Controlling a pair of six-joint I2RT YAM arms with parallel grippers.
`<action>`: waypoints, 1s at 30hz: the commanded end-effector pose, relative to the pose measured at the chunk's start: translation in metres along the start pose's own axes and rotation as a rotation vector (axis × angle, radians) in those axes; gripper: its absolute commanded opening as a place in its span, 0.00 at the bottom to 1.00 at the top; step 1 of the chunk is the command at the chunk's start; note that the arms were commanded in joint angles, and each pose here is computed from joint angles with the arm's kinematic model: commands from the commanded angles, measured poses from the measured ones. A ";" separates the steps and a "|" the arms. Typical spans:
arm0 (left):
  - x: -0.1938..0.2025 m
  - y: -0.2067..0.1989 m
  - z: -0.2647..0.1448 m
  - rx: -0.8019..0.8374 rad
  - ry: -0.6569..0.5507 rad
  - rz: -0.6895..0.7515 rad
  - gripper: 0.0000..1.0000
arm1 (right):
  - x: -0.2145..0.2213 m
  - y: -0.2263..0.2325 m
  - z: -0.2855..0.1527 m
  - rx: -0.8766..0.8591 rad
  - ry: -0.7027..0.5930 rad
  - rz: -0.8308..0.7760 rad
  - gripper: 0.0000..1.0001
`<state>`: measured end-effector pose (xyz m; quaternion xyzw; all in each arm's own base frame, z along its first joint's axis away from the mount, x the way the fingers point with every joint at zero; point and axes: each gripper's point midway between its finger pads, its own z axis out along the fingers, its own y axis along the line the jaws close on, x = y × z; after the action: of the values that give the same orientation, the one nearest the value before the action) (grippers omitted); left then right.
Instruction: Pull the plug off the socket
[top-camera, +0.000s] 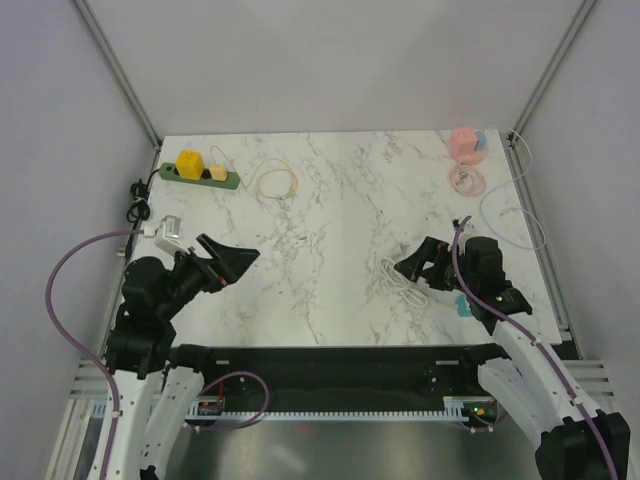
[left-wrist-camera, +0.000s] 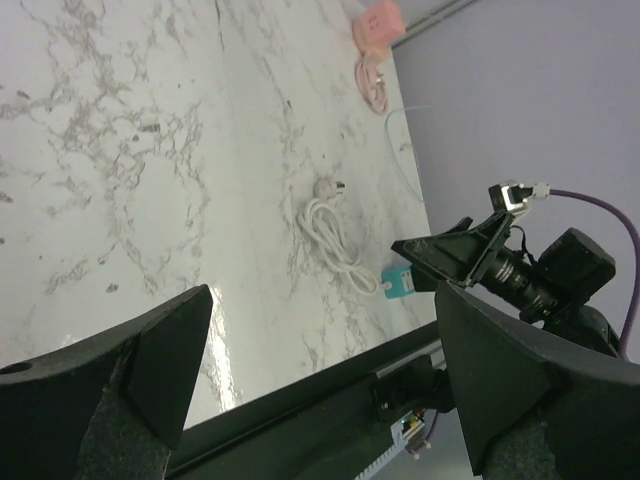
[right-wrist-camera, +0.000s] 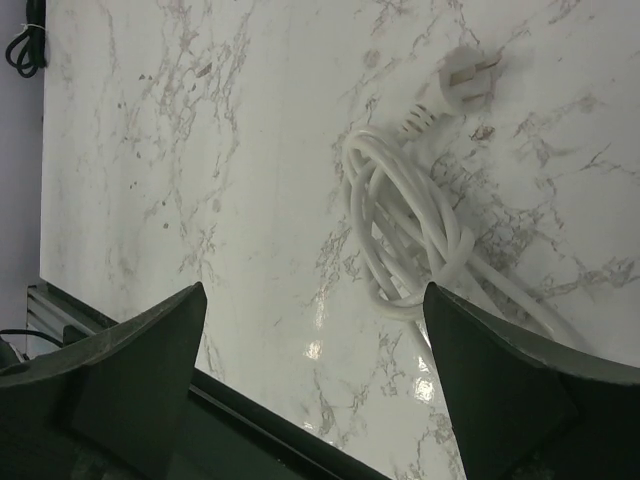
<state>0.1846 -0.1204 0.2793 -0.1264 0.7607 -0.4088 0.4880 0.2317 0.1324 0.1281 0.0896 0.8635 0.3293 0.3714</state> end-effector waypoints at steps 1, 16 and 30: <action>0.008 0.000 0.004 -0.020 0.103 0.020 1.00 | -0.028 0.018 -0.005 -0.069 -0.113 -0.108 0.98; -0.036 0.041 0.019 -0.390 0.030 -0.052 1.00 | -0.060 0.136 0.067 -0.445 -0.127 -0.355 0.98; -0.067 0.048 0.006 -0.553 0.000 0.028 0.99 | -0.031 0.228 0.198 -0.512 0.031 -0.561 0.98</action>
<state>0.2325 -0.0718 0.2638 -0.2548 0.8522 -0.2200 0.4006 0.3552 0.3680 0.1770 -0.2098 0.7683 0.4394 0.4156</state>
